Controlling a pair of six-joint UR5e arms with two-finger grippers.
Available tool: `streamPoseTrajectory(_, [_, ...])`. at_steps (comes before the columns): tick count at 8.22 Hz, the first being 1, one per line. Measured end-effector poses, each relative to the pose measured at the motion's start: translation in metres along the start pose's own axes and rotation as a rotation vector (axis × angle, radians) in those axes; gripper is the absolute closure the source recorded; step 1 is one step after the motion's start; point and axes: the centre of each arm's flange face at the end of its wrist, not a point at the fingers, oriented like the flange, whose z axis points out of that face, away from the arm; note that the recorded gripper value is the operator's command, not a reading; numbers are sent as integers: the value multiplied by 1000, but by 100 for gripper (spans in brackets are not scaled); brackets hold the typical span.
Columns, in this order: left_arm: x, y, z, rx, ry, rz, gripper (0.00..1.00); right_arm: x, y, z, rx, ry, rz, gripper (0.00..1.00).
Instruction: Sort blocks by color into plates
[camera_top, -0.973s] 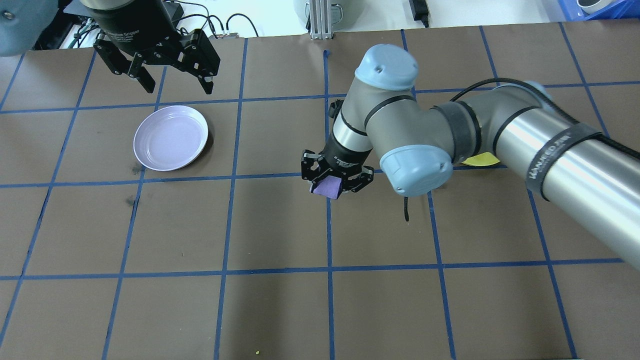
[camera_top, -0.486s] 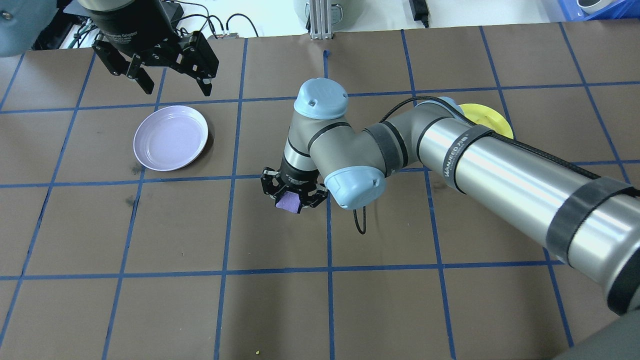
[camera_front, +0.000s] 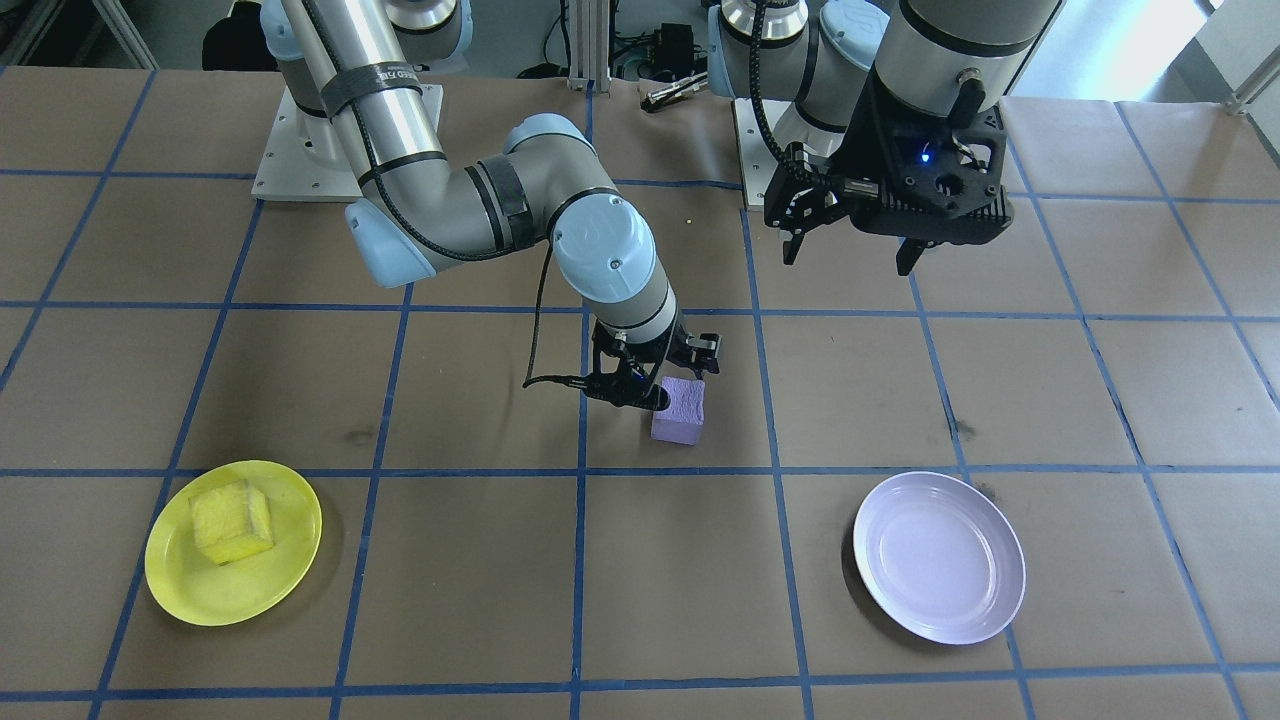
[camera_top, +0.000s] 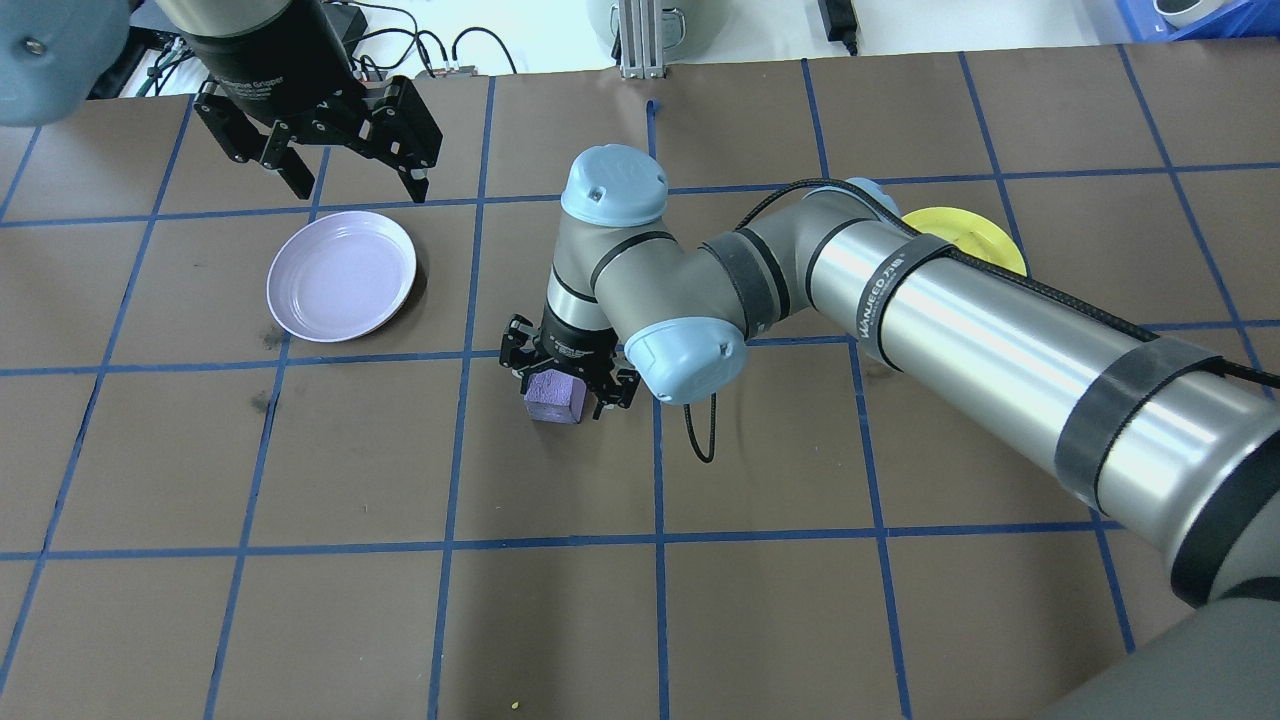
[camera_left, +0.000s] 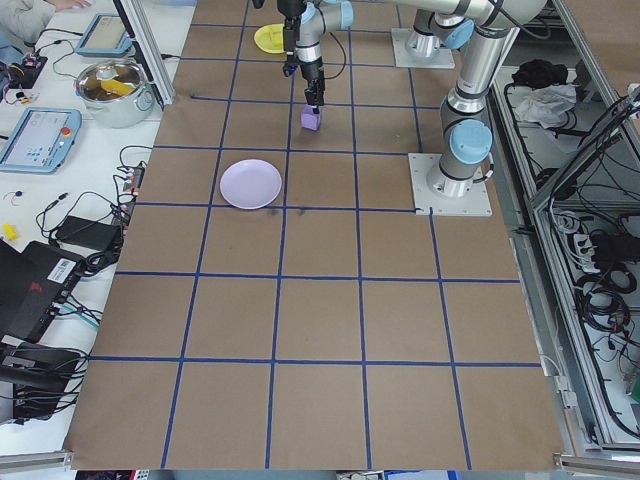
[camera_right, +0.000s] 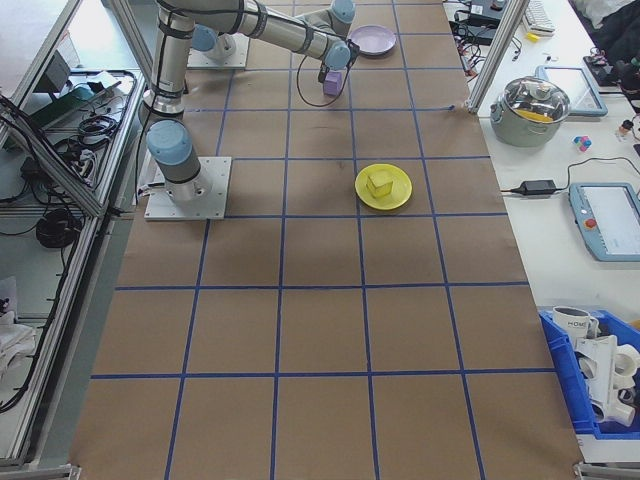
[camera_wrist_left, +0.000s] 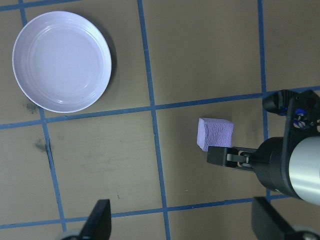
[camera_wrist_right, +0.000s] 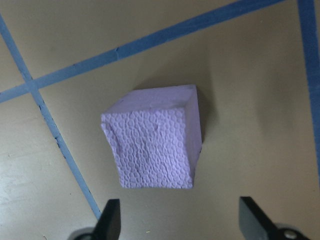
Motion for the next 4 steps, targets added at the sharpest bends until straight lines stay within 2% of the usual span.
streamPoseTrajectory(2, [0,0,2,-2,1,0,0,19,-18,-37,9,6,24,0])
streamPoseTrajectory(4, [1,-1,3,-3,4,1,0,72,-49,-104,27,32,12,0])
